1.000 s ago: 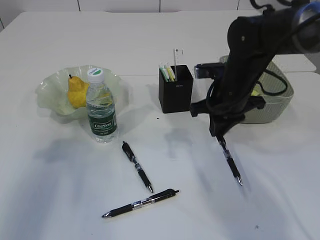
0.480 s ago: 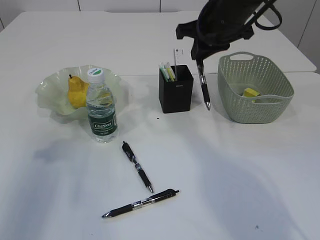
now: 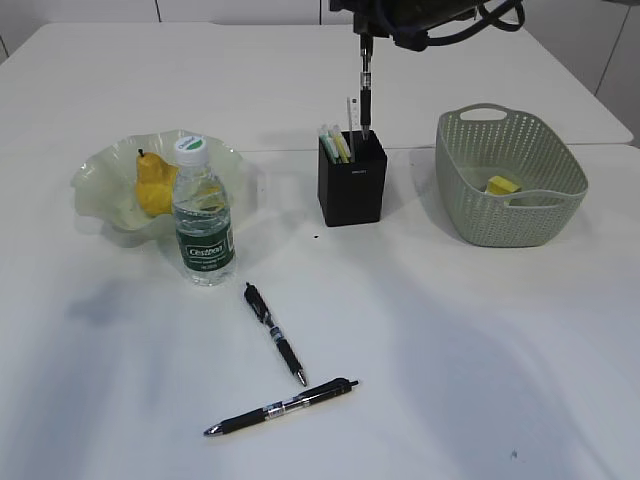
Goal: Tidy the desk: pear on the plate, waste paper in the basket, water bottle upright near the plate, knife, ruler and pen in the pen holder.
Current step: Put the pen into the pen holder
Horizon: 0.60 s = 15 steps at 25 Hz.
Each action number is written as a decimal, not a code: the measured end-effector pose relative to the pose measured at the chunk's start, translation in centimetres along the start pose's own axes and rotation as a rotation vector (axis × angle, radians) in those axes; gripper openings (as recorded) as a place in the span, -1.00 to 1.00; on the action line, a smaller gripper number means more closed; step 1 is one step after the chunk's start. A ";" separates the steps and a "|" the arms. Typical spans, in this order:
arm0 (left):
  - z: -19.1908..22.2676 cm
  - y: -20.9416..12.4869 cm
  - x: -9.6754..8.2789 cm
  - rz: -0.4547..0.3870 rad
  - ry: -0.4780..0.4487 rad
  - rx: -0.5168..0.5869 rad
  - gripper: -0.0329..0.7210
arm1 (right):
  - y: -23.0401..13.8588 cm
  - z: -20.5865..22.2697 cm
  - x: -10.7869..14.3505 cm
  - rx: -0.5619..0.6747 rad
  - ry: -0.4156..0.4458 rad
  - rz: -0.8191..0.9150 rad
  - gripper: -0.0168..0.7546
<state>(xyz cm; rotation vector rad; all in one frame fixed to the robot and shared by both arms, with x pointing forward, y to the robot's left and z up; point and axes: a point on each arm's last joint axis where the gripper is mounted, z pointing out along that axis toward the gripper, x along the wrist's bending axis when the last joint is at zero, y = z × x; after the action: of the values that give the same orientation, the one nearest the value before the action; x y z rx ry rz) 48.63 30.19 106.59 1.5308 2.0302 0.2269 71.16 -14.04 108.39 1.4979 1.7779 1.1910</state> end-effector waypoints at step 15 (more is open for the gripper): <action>0.0 0.0 0.0 0.000 0.000 0.000 0.27 | -3.4 5.6 -0.7 -0.086 0.005 -0.005 -0.63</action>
<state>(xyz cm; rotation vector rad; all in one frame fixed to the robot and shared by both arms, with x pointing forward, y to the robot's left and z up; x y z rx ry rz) 48.63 30.19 106.59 1.5308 2.0302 0.2269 74.27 -13.08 102.66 1.4413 1.7113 1.2536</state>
